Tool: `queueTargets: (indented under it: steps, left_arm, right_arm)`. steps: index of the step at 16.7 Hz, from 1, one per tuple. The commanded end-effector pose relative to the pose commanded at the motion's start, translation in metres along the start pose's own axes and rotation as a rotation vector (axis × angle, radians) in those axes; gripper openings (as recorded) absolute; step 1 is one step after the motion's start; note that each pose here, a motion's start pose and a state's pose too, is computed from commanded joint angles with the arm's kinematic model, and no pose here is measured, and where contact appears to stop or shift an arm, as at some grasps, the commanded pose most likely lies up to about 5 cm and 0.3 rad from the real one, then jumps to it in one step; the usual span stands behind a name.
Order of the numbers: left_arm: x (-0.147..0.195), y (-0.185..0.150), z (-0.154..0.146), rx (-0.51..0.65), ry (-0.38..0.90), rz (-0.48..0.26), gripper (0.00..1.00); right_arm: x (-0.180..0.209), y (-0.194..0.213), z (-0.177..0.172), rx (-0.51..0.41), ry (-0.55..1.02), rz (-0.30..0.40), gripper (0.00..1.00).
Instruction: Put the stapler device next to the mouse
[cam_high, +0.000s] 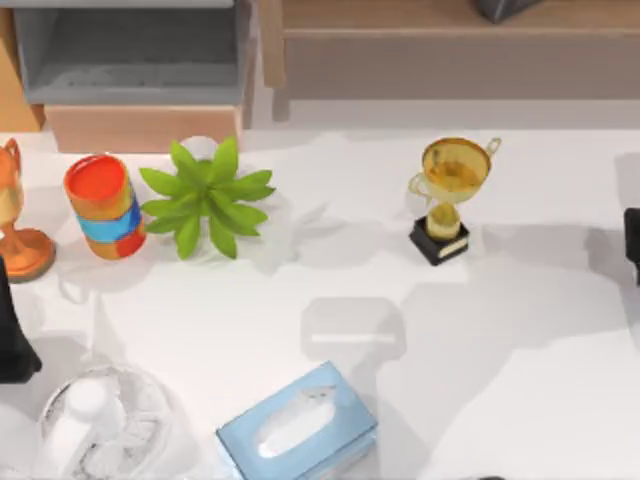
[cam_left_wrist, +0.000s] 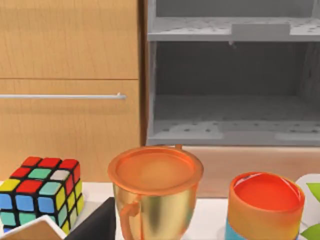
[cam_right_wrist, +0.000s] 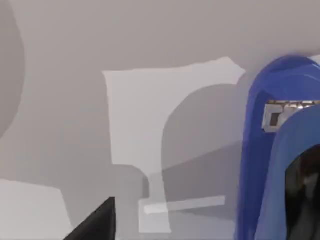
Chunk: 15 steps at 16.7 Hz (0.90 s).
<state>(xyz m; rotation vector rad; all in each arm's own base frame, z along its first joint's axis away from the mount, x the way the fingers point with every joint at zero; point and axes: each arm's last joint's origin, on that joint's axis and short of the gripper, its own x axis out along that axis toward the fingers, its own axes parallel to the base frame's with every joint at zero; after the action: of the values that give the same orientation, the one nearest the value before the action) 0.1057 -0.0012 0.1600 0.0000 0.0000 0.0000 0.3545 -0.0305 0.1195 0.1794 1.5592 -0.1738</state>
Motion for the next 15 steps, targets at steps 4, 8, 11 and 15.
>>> queueTargets:
  steps: [4, 8, 11, 15]
  left_arm:
    - [0.0000, 0.0000, 0.0000, 0.000, 0.000, 0.000, 1.00]
    - [0.0000, 0.0000, 0.0000, 0.000, 0.000, 0.000, 1.00]
    - [0.0000, 0.0000, 0.0000, 0.000, 0.000, 0.000, 1.00]
    - [0.0000, 0.0000, 0.0000, 0.000, 0.000, 0.000, 1.00]
  right_arm:
    - [0.0058, -0.0001, -0.0007, 0.000, 0.004, -0.001, 1.00]
    - [0.0058, -0.0001, -0.0007, 0.000, 0.004, -0.001, 0.77]
    - [0.0058, -0.0001, -0.0007, 0.000, 0.004, -0.001, 0.55]
    - [0.0058, -0.0001, -0.0007, 0.000, 0.004, -0.001, 0.25]
